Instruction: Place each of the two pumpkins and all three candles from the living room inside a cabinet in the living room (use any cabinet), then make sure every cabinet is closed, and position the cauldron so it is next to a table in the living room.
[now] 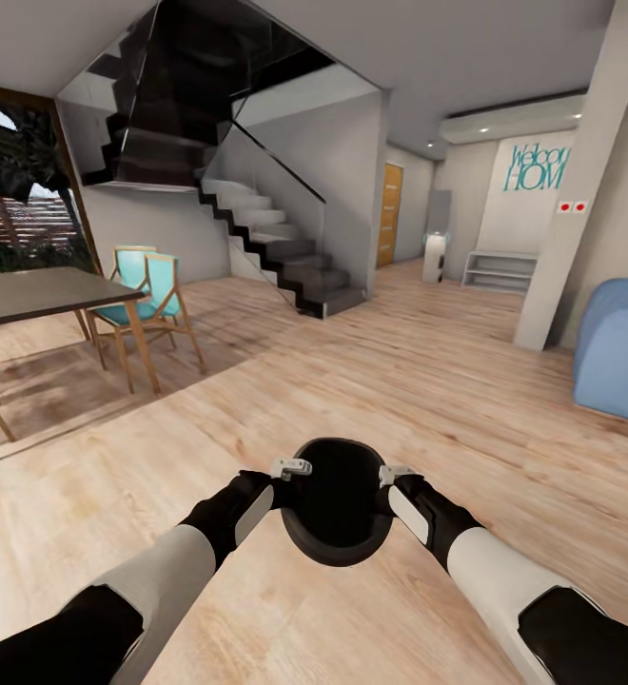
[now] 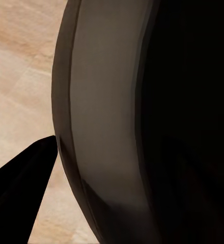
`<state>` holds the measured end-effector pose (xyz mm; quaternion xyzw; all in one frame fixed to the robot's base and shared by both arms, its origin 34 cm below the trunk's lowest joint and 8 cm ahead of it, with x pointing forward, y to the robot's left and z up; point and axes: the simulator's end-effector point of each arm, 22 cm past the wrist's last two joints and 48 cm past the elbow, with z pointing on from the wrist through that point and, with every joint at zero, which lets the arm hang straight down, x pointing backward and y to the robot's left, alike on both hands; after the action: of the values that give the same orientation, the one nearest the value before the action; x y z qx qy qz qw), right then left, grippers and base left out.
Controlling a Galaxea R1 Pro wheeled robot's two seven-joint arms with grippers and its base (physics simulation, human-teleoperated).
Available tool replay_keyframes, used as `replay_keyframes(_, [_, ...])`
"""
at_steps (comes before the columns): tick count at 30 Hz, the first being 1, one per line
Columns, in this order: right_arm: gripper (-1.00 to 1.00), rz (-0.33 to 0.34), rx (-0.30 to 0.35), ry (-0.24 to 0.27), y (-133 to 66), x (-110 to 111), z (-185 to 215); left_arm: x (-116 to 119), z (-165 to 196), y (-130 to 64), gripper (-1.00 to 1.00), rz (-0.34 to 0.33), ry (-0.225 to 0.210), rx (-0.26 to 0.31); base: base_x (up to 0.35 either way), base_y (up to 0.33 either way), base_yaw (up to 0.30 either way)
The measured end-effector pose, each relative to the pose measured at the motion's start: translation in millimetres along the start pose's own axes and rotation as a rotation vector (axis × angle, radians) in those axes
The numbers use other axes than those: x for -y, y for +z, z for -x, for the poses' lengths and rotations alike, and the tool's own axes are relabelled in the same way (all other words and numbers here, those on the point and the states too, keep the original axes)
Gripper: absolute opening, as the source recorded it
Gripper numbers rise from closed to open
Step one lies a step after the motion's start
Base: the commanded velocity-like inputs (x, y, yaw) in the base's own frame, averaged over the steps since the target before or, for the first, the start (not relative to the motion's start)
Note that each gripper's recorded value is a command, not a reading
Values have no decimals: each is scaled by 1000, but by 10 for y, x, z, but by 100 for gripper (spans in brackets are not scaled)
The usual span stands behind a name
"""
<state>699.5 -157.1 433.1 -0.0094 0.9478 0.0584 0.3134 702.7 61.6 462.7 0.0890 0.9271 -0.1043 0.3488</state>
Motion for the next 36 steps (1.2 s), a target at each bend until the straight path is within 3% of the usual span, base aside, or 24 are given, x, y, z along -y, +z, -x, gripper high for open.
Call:
replay_keyframes(8, [-100, 0, -2, 0, 4, 1, -5, 0, -5, 4, -100, 0, 0, -1, 102, 68, -83])
replay_keyframes(25, [-100, 0, -2, 0, 4, 2, -5, 0, -5, 4, -100, 0, 0, -1, 2, 5, -284])
replay_keyframes(36, [-100, 0, -1, 0, 3, 2, -5, 1, -3, 3, -100, 0, 0, -1, 55, 233, -295])
